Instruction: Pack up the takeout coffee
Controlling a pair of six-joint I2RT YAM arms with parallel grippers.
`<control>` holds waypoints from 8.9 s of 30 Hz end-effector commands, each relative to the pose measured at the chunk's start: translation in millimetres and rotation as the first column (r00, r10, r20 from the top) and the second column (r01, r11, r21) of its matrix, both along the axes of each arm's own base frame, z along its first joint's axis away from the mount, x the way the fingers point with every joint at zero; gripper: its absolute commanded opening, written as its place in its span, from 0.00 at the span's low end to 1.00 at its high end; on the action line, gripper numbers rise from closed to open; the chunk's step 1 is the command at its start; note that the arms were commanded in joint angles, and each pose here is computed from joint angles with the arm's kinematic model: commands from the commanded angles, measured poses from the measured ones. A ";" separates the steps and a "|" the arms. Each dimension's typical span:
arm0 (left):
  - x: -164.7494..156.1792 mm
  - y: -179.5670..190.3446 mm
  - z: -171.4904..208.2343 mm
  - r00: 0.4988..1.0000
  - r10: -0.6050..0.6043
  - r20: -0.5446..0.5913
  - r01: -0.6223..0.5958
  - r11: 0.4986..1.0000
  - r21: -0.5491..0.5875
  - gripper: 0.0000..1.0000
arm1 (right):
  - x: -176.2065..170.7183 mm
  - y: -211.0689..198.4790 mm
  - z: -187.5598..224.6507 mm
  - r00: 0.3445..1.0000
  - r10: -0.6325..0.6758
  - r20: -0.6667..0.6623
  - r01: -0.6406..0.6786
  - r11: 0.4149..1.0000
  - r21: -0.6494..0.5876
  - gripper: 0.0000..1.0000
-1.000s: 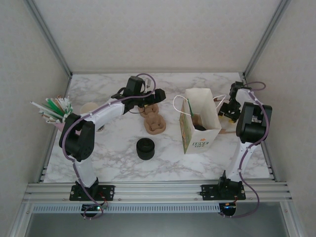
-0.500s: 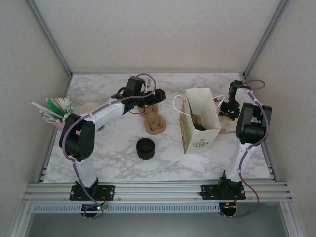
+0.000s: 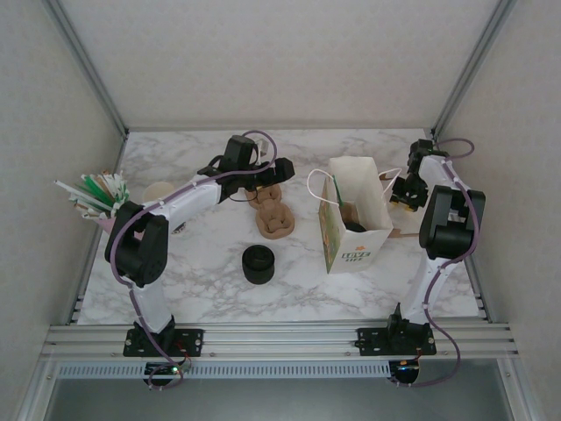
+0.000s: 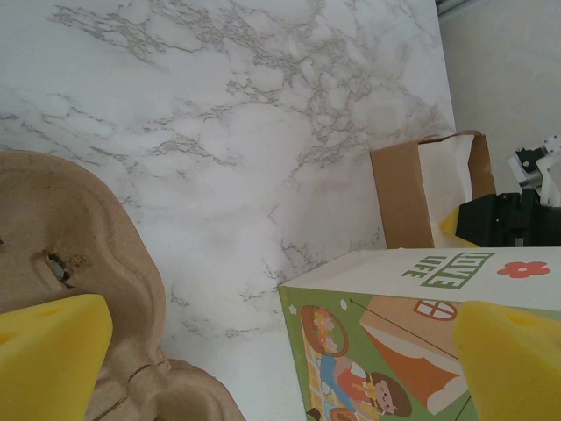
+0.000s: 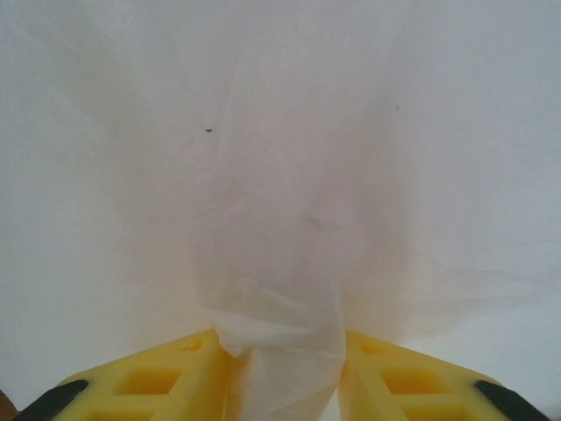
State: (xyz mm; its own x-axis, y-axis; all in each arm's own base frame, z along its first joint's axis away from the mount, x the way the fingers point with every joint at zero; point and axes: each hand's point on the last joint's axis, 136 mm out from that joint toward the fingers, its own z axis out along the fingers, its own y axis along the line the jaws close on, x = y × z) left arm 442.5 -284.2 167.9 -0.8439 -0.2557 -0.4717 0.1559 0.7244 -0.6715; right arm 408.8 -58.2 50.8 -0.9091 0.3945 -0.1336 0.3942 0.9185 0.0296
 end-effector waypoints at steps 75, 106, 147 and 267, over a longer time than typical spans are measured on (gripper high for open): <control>-167.2 4.5 219.6 0.908 -0.070 0.412 0.200 0.938 -0.283 0.96 | -159.8 206.7 390.7 0.700 0.039 0.713 -0.644 0.467 0.606 0.00; -161.1 -66.7 180.6 0.921 -0.257 0.292 0.336 0.904 -0.265 0.63 | -155.6 185.3 326.4 0.784 0.134 0.606 -0.532 0.648 0.545 0.00; -144.8 -69.4 171.3 0.941 -0.204 0.269 0.276 0.924 -0.265 0.00 | -147.3 155.0 233.6 0.869 0.363 0.336 -0.420 0.900 0.114 0.00; -165.1 24.6 116.3 0.975 0.059 0.213 -0.041 0.995 -0.088 1.00 | -190.1 36.9 295.0 0.736 0.080 0.673 0.108 0.966 -0.234 0.99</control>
State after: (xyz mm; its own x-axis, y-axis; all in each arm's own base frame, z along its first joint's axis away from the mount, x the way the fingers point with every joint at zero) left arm 278.1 -250.7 289.1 -0.6916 -0.3426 -0.6359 0.2596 0.7036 -0.6614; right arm 214.3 -19.3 352.8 -0.5192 0.2224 -0.8252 0.3457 0.9377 0.0353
